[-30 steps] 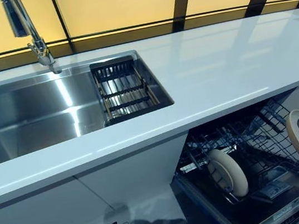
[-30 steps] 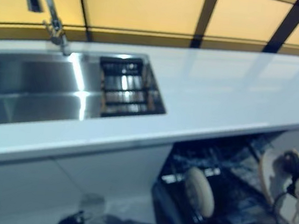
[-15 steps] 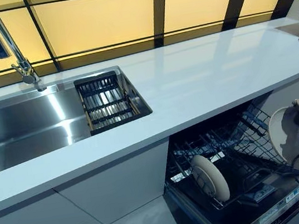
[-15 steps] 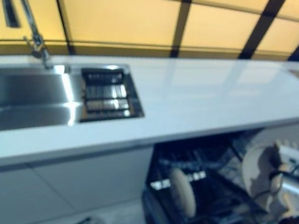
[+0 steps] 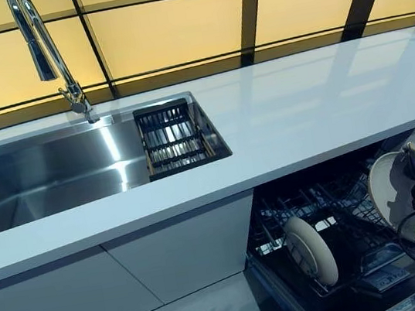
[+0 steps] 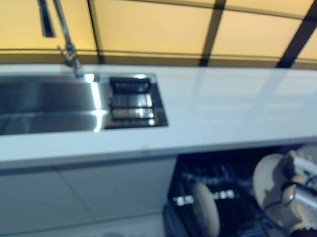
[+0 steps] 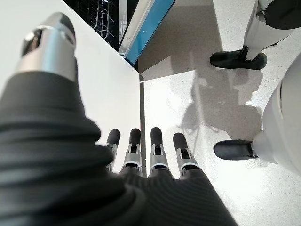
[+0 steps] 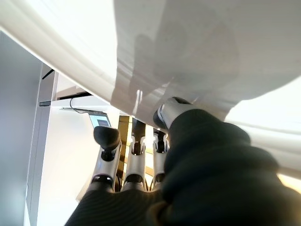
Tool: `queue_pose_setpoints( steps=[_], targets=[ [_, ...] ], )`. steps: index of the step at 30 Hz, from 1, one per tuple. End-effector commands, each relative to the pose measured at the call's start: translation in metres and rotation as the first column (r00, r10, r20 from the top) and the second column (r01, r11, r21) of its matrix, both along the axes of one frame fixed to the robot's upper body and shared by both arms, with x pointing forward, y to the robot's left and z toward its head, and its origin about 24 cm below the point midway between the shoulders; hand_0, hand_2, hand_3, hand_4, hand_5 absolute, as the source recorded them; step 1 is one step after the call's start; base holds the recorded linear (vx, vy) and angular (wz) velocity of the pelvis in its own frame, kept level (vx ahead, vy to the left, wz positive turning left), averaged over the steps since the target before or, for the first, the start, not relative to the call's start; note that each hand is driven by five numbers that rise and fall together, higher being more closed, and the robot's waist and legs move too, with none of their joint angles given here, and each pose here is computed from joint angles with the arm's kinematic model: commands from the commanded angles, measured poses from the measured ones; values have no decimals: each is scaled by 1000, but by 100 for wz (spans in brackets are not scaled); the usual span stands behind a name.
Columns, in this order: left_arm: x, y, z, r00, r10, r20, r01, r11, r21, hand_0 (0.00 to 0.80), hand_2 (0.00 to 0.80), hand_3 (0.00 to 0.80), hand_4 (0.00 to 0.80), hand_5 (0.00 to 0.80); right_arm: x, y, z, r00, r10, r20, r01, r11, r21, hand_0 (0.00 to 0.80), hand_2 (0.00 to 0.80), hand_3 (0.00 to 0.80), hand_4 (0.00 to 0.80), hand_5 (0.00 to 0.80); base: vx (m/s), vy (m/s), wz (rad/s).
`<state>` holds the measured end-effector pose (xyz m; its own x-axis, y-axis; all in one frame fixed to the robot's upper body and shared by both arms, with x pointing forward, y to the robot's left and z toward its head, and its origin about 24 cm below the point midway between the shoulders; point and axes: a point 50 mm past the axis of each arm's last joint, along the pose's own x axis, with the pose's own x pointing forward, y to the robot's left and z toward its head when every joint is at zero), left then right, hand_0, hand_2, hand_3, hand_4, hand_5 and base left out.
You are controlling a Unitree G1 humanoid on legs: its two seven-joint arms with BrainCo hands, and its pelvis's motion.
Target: Take plates into dishwasher
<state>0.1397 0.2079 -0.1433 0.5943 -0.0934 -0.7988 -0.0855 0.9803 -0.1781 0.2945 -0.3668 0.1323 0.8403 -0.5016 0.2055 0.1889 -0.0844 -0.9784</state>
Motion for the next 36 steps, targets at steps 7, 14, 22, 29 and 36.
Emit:
queue_pose_setpoints(
  steps=[7, 14, 22, 29, 36],
  targets=[
    [22, 6, 10, 997, -23, 75, 22, 1000, 16, 0, 0, 0, 0, 0, 18, 4, 37, 999, 11, 34, -9, 997, -77, 800, 800, 800, 800, 800, 6, -21, 1],
    [25, 11, 13, 995, -16, 96, 14, 1000, 21, 0, 0, 0, 0, 0, 22, 10, 13, 999, 13, -38, -12, 1000, 17, 800, 800, 800, 800, 800, -6, -15, 1],
    [28, 11, 17, 991, -44, 128, 42, 999, 18, 0, 0, 0, 0, 0, 23, 11, -6, 997, -17, -78, 19, 1000, 20, 800, 800, 800, 800, 800, -36, -34, 9],
    [32, 12, 20, 988, -47, 145, 45, 999, 17, 0, 0, 0, 0, 0, 30, 18, -9, 995, -23, -92, 24, 1000, 8, 800, 800, 800, 800, 800, -56, -44, 9],
    [44, 13, 28, 978, -70, 195, 64, 997, 35, 0, 0, 0, 0, 0, 36, 18, -7, 997, -41, -71, 40, 999, -16, 800, 800, 800, 800, 800, -68, -52, 8]
  ],
)
